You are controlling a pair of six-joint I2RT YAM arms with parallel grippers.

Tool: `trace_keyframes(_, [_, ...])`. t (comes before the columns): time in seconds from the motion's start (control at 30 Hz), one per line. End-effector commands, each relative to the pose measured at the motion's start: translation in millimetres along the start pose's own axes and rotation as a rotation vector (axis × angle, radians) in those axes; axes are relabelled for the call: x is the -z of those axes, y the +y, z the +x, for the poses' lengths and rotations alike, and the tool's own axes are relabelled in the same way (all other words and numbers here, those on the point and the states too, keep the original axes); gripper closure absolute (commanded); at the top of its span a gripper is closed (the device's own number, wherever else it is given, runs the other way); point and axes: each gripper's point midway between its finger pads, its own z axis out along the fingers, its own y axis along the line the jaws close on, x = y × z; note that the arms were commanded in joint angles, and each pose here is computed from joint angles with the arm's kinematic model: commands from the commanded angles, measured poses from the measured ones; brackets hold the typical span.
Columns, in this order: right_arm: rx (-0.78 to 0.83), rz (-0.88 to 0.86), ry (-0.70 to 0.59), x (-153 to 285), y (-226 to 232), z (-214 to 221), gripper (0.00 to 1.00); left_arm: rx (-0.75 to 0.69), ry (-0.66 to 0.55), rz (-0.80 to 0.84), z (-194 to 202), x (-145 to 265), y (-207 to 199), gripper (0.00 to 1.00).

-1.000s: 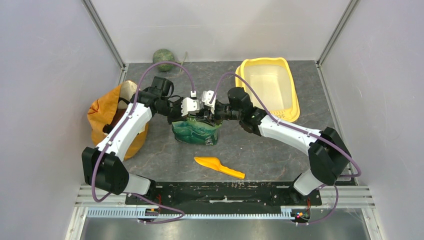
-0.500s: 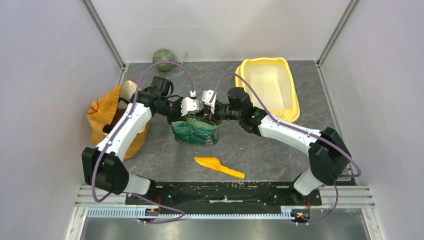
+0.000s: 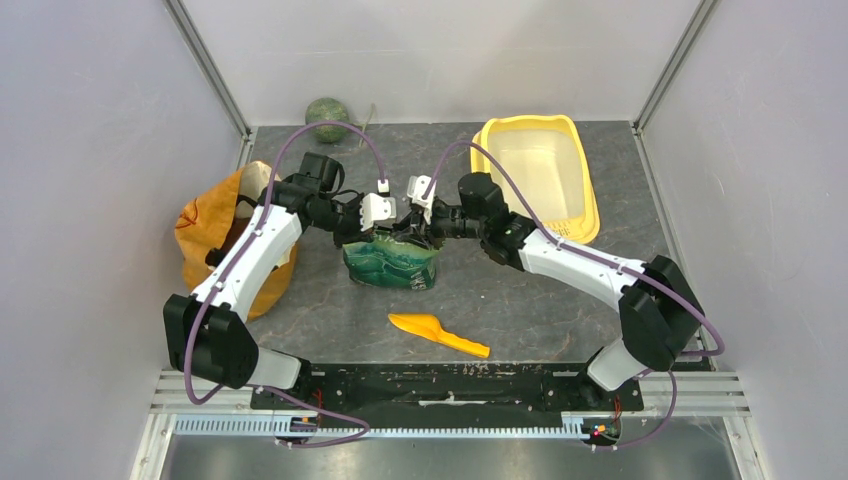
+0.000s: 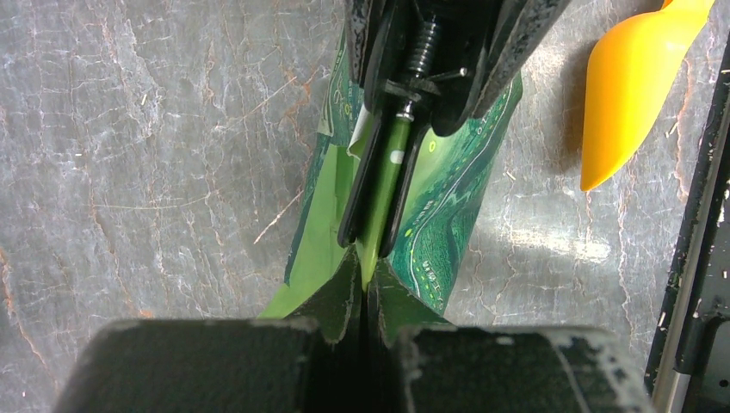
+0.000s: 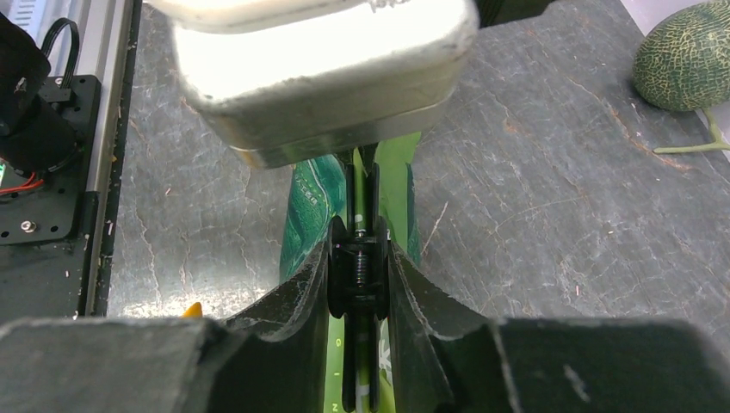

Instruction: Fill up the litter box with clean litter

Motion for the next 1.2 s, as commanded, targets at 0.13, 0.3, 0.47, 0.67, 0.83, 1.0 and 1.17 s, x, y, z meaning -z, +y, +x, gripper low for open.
trace_keyframes(0.13, [0.073,0.036,-0.114,14.8,-20.1,-55.8,1.00,-0.050,-0.144,-0.037,-33.9,11.9,10.2,0.98])
trace_keyframes(0.3, [0.069,0.037,-0.116,25.2,-16.1,-61.9,1.00,-0.043,-0.139,-0.043,-33.0,12.7,12.0,0.98])
trace_keyframes(0.47, [0.049,0.086,-0.135,57.0,-25.1,-89.9,1.00,-0.033,-0.139,-0.038,-31.6,11.0,13.2,0.98])
trace_keyframes(0.67, [0.040,0.104,-0.066,101.7,-18.0,-76.3,1.00,-0.023,-0.139,-0.035,-31.9,10.1,14.7,0.98])
trace_keyframes(0.83, [-0.036,0.076,0.119,138.9,10.7,-20.7,1.00,-0.017,-0.137,-0.041,-32.5,11.5,15.2,0.98])
trace_keyframes(1.0, [-0.105,0.035,0.346,170.4,45.7,51.6,1.00,-0.007,-0.129,-0.047,-31.1,12.2,15.4,0.98])
trace_keyframes(1.17, [-0.192,-0.035,0.508,179.2,68.9,110.8,1.00,-0.001,-0.122,-0.050,-29.5,12.3,15.1,0.98])
